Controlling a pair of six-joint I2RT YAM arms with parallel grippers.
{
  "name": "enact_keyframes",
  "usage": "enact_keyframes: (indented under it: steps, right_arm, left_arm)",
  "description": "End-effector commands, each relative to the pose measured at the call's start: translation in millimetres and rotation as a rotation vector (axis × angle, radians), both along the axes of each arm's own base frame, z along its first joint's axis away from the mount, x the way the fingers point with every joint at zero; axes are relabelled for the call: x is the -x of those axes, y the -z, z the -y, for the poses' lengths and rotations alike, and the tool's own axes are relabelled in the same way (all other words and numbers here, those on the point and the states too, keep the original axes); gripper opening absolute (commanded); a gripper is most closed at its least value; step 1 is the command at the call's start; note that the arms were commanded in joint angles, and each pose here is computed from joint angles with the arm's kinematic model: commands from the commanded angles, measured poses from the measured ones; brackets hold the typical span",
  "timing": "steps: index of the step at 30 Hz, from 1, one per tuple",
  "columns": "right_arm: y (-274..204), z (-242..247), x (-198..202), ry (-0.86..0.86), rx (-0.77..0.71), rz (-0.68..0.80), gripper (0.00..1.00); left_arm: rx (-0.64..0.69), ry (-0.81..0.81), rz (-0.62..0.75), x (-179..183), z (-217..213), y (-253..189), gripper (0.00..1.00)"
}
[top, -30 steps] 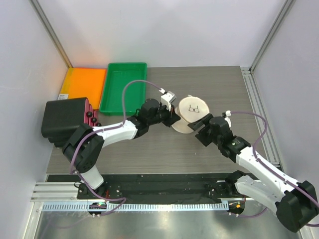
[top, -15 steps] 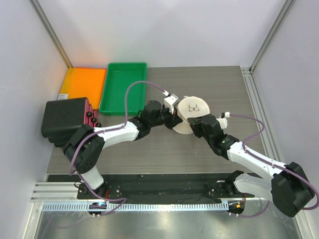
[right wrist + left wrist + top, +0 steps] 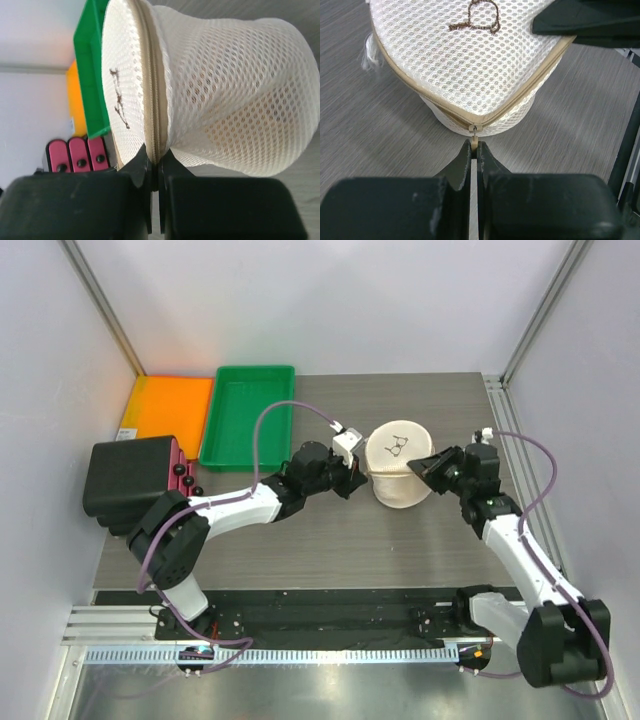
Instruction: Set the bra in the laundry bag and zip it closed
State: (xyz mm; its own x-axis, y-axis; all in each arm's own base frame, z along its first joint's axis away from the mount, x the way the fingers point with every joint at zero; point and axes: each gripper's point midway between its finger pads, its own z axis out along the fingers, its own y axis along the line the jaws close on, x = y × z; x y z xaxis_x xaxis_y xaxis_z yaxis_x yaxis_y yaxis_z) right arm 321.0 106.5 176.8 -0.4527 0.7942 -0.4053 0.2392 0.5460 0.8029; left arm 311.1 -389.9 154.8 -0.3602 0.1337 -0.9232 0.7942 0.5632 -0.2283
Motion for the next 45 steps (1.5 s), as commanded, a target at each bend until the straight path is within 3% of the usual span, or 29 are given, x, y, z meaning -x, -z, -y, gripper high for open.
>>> enact_keyframes:
  steps: [1, 5, 7, 14, 17, 18, 21, 24, 28, 30, 33, 35, 41, 45]
  right_arm:
    - [-25.0, -16.4, -11.9, -0.421, 0.030, 0.171, 0.01]
    - [-28.0, -37.0, -38.5, -0.604, -0.030, 0.178, 0.01]
    - [-27.5, -38.8, -54.3, -0.609, 0.006, 0.190, 0.02]
    - [-32.4, -119.4, -87.2, -0.761, 0.020, 0.140, 0.15]
    - [-13.5, -126.5, -98.3, -0.737, 0.047, 0.079, 0.26]
    - [-6.9, -125.0, -101.3, -0.700, 0.078, 0.060, 0.39]
    - [15.4, -108.4, -96.3, -0.600, 0.129, -0.032, 0.59]
    - [26.4, -82.1, -82.4, -0.482, 0.212, -0.092, 0.69]
    - [5.3, -42.3, -60.9, -0.314, 0.331, -0.074, 0.82]
    - [5.1, -32.2, -49.0, -0.262, 0.329, -0.091, 0.87]
    - [-0.6, -24.8, -26.9, -0.187, 0.266, -0.082, 0.89]
    - [2.1, -33.7, -13.5, -0.155, 0.125, -0.072, 0.89]
    - [6.0, -60.8, -2.7, -0.078, -0.168, -0.046, 0.71]
    - [6.5, -71.5, -10.9, -0.057, -0.234, -0.053, 0.69]
  left_arm:
    - [-0.015, -0.103, 0.045, -24.4, -23.2, -12.9, 0.00]
    - [0.019, -0.061, 0.056, -14.9, -25.9, -18.7, 0.00]
    - [0.062, -0.035, 0.081, -9.5, -23.9, -31.7, 0.00]
    - [0.113, 0.043, 0.052, 2.2, -10.1, -35.3, 0.00]
    - [0.131, 0.060, 0.034, 3.0, -0.9, -36.8, 0.00]
    - [0.130, 0.062, 0.031, 3.2, 1.5, -36.0, 0.00]
    - [0.128, 0.043, 0.008, -2.1, 6.0, -30.9, 0.00]
    - [0.128, 0.038, -0.013, -5.0, 9.7, -26.5, 0.00]
    - [0.131, 0.045, -0.019, -5.0, 11.7, -26.1, 0.00]
    - [0.133, 0.047, -0.019, -3.9, 12.1, -26.5, 0.00]
    - [0.128, 0.040, -0.017, -4.9, 11.2, -25.3, 0.00]
    - [0.129, 0.039, -0.015, -5.5, 10.6, -26.0, 0.00]
    - [0.136, 0.055, -0.010, -1.4, 10.1, -27.9, 0.00]
    - [0.136, 0.060, -0.009, -0.2, 11.3, -27.5, 0.00]
